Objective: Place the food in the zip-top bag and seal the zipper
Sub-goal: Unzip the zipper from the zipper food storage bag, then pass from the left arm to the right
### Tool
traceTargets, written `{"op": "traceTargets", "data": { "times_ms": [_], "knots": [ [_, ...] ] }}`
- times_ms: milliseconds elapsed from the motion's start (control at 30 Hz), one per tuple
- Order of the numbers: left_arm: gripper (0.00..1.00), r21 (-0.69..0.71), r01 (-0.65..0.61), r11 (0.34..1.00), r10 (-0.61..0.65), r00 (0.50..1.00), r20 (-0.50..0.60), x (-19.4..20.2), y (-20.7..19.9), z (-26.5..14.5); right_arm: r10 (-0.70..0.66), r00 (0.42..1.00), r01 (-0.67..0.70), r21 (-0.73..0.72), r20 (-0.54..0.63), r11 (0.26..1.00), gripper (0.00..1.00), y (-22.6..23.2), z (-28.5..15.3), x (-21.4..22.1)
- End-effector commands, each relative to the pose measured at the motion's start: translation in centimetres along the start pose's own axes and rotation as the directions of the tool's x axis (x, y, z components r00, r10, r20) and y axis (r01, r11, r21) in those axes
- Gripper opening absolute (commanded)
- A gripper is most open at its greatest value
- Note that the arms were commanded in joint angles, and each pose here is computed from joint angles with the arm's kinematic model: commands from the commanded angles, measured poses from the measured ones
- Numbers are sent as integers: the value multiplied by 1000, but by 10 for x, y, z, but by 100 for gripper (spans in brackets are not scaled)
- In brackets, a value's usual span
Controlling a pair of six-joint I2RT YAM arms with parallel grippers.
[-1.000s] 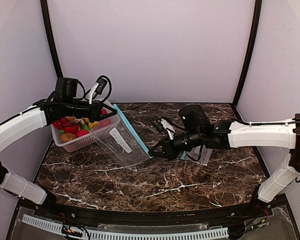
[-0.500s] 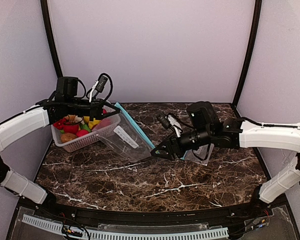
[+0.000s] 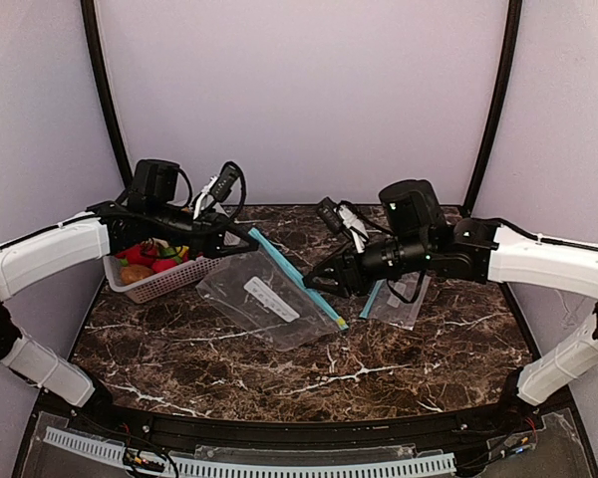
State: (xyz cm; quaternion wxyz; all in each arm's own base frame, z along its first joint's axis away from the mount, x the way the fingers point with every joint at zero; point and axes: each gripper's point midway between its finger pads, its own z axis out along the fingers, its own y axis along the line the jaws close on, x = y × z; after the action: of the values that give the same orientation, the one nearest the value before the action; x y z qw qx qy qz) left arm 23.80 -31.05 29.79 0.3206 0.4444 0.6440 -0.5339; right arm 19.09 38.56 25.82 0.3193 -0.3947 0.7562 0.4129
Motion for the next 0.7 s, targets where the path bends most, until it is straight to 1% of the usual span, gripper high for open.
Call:
{"op": "traceTargets", "data": {
  "times_ms": [0, 167, 667],
  "knots": [
    [1, 55, -1, 998, 3, 999, -36, 8, -10, 8, -26, 1000, 26, -13, 5, 1000, 41, 4, 2, -8],
    [1, 64, -1, 998, 4, 999, -47, 10, -11, 12, -31, 1000, 31, -26, 6, 999, 34, 6, 4, -8],
    [1, 80, 9, 997, -5, 998, -59, 14, -13, 16, -28, 999, 26, -57, -22, 998, 23, 5, 17, -3]
  ]
}}
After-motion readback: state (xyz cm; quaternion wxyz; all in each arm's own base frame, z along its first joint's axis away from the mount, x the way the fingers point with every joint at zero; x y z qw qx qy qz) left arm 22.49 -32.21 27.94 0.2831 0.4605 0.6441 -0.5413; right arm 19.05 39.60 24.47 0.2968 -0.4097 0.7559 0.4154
